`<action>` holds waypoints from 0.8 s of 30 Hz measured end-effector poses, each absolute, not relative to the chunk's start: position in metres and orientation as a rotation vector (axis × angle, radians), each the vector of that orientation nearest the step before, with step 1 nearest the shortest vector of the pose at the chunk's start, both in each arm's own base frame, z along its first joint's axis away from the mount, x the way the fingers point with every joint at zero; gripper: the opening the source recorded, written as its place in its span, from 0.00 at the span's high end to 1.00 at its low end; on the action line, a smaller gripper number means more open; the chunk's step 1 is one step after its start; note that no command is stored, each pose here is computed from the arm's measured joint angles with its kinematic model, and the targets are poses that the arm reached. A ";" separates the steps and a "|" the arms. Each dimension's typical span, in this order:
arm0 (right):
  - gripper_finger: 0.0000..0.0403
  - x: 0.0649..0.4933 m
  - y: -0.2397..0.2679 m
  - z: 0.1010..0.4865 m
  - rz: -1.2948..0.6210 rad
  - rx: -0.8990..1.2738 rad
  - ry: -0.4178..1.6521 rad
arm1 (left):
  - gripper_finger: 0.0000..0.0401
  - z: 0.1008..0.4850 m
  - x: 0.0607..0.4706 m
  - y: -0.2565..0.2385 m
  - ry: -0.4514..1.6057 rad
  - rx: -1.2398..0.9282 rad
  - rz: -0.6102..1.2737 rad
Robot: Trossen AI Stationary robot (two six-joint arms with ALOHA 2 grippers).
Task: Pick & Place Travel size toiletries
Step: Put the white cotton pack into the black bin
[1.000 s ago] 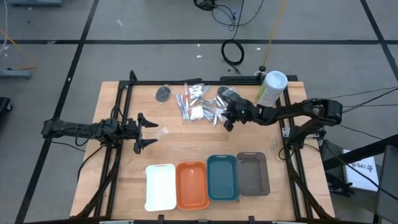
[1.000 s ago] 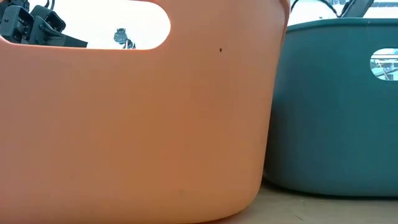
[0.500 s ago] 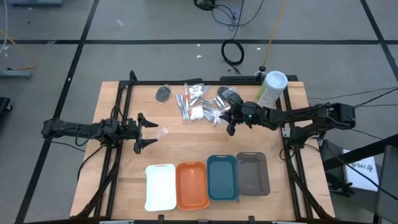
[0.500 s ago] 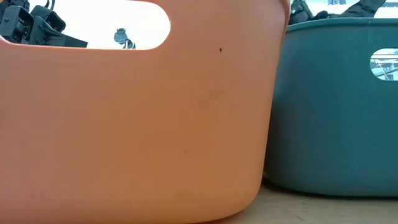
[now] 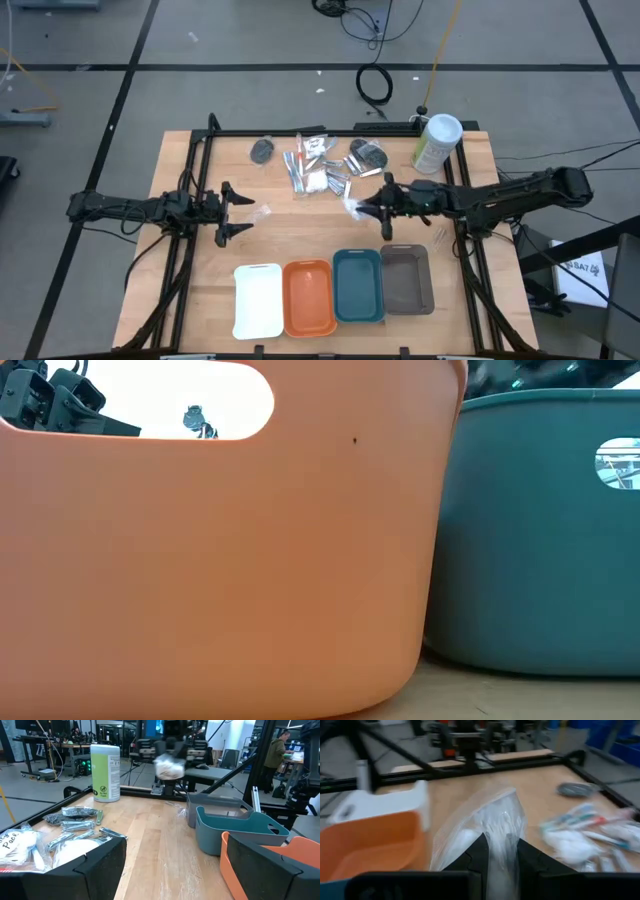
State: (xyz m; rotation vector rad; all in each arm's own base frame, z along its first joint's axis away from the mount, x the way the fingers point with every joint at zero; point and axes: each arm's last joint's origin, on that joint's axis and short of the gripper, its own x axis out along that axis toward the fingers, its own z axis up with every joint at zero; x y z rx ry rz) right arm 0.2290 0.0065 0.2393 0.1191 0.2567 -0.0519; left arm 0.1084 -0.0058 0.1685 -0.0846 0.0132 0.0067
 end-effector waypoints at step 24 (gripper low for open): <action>0.88 0.150 0.087 0.236 0.310 0.430 0.564 | 0.15 0.169 0.108 -0.006 0.013 -0.085 0.007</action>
